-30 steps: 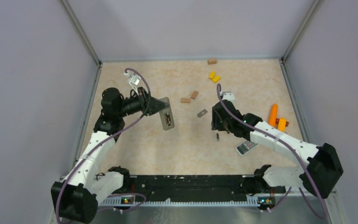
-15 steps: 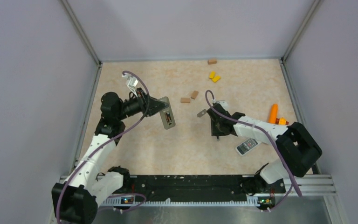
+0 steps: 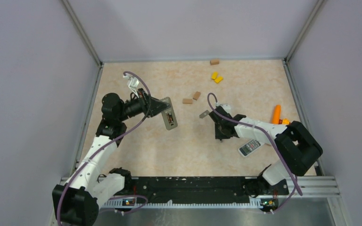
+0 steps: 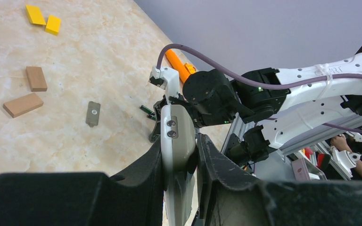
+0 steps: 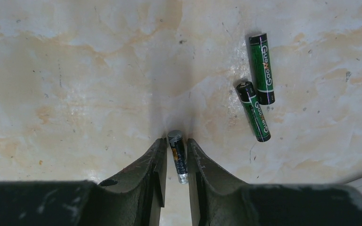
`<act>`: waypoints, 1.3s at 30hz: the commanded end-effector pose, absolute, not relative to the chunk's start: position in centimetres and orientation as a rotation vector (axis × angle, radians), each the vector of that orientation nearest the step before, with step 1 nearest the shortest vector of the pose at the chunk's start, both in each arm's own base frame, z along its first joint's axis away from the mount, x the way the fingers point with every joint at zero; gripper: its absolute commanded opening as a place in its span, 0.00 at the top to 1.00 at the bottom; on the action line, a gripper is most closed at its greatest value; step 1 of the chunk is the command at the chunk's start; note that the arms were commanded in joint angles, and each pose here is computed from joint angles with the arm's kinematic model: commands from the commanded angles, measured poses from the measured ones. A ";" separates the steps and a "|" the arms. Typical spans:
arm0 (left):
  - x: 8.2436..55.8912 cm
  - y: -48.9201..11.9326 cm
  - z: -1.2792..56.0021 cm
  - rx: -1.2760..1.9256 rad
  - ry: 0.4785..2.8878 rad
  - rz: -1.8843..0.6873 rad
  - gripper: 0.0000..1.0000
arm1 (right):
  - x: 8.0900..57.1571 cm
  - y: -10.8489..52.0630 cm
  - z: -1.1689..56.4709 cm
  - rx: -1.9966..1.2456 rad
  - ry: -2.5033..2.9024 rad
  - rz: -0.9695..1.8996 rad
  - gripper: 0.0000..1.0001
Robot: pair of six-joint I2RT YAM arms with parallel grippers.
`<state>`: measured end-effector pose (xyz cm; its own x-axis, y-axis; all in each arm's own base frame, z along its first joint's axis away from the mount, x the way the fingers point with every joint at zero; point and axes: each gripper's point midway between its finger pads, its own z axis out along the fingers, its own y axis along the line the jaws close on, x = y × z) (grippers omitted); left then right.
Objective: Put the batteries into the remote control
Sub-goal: Pick up the battery from the center of the board.
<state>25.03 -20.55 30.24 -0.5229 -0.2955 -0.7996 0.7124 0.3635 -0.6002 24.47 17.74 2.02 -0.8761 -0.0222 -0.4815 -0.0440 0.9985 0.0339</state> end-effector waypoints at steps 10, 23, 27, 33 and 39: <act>24.6 -20.4 32.0 0.406 1.600 -1.326 0.99 | 23.3 17.2 2.5 -0.055 2.685 0.063 0.69; 24.7 -20.4 31.8 0.391 1.609 -1.325 1.00 | 23.8 17.6 2.3 -0.115 2.666 0.087 0.92; 24.9 -20.3 31.8 0.377 1.615 -1.322 1.00 | 24.6 20.3 4.9 -0.226 2.561 0.289 1.00; 25.6 -20.1 31.7 0.318 1.632 -1.315 1.00 | 24.1 25.4 14.2 -0.444 2.184 0.736 1.00; 26.6 -20.1 31.6 0.243 1.648 -1.336 1.00 | 20.6 28.2 24.9 -0.623 1.695 1.089 1.00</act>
